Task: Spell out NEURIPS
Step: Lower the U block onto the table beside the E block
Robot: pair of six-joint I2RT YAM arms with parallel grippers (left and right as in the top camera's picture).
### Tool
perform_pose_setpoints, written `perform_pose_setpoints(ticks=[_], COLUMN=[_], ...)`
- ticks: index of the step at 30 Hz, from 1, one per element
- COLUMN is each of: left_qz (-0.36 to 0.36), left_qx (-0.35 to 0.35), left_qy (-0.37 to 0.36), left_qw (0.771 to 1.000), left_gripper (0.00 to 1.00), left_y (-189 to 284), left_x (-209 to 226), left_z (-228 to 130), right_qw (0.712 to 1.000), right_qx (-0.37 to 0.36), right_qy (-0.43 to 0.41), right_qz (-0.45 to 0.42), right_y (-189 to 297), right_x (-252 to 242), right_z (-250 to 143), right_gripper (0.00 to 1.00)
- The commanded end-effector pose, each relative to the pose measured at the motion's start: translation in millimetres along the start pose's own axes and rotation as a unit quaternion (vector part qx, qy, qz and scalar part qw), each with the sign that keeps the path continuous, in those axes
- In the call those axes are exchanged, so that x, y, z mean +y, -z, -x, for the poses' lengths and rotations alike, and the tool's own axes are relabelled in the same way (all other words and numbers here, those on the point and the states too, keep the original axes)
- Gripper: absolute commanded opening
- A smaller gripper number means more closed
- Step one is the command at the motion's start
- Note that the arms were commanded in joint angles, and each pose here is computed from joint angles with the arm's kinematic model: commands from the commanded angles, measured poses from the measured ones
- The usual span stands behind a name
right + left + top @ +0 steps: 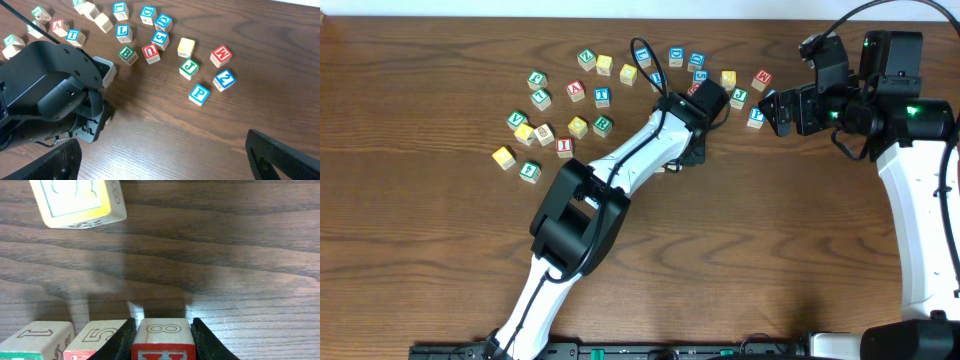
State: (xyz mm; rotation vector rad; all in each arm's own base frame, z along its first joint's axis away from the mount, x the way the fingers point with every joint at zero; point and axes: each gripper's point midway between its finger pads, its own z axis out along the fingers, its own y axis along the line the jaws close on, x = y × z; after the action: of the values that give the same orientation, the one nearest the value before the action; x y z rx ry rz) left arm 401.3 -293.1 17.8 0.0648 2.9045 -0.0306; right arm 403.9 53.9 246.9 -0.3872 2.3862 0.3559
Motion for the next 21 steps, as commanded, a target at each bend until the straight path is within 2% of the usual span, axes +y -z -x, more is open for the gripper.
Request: perform_pose_setpoints(ticks=[1,14,21], left_qz=[0.025,0.035,0.033], left_qx=[0.007,0.004,0.000], left_qy=[-0.002,-0.005,0.020], left_qw=[1.000,0.999,0.999], left_gripper=[0.30,0.30,0.30], left_y=[-9.1,-8.8,-8.9], left_x=[10.5,14.1,13.3], left_z=[-5.8,-5.2,-3.7], right_qw=[1.000,1.000,1.000], right_qx=[-0.013,-0.013,-0.013], right_qy=[0.001,0.001,0.001], right_qz=[0.005,0.005,0.005], right_y=[5.0,5.0,5.0], right_x=[2.2,2.2,2.2], right_z=[8.4,8.4,8.4], right_gripper=[0.99,0.99,0.99])
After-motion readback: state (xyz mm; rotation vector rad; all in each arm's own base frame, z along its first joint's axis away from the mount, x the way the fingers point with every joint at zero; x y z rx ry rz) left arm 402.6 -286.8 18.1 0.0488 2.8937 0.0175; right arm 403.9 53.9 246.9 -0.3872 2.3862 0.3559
